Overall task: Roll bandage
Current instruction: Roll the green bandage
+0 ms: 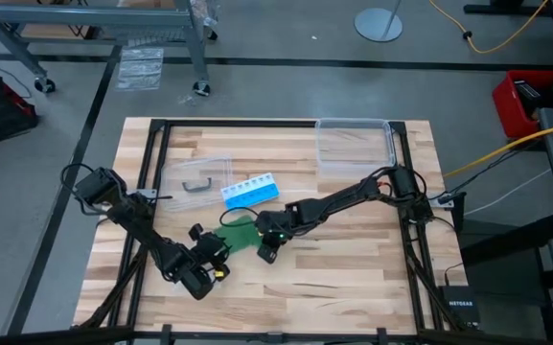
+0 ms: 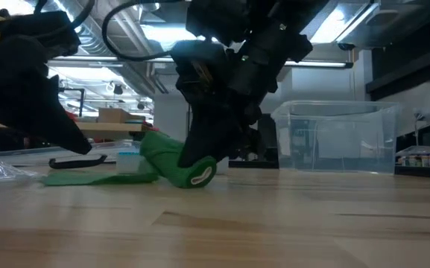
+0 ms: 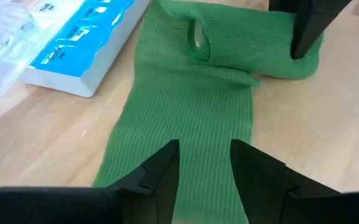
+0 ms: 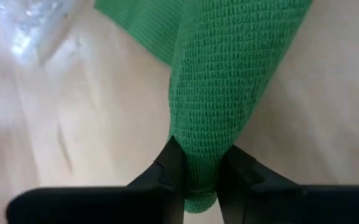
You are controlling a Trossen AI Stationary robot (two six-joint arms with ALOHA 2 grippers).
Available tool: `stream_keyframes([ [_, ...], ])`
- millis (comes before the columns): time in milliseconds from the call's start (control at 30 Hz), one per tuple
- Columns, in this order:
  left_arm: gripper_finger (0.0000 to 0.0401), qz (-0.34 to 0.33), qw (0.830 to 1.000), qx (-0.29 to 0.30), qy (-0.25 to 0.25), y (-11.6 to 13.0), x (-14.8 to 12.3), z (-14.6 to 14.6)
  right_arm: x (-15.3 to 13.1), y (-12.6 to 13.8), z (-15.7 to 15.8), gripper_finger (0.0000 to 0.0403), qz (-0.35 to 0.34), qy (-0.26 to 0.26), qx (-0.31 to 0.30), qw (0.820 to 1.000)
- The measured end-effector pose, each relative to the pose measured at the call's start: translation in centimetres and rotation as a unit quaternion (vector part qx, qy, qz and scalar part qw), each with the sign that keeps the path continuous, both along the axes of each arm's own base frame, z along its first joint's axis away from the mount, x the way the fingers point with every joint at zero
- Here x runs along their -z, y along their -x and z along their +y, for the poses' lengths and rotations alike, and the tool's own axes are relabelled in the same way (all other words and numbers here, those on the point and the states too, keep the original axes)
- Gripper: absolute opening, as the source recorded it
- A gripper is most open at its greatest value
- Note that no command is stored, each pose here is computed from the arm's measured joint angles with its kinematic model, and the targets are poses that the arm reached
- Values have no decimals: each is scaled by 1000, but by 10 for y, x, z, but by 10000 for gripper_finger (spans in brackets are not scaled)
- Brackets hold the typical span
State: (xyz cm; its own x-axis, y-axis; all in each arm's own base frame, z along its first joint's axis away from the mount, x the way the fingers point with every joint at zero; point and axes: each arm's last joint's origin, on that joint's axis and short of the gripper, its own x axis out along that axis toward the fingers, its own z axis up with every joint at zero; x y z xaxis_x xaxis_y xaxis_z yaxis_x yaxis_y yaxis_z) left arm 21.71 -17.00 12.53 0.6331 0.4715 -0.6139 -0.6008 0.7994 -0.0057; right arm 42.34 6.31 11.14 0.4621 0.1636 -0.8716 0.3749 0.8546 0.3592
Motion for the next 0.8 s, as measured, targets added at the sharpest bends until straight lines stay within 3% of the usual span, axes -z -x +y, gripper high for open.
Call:
stream_keyframes([
  [133,136,0,1000,-20,0,-7,0,9,1,3,-4,57,13,14,-28,999],
  [300,136,19,999,-32,-24,-18,0,26,1,8,-5,57,40,-21,-76,996],
  [633,136,11,999,-9,-40,-52,-6,51,-20,24,-9,56,83,-5,-73,994],
  [800,136,-5,1000,12,-28,-65,-10,59,-30,39,-14,56,136,31,-58,988],
])
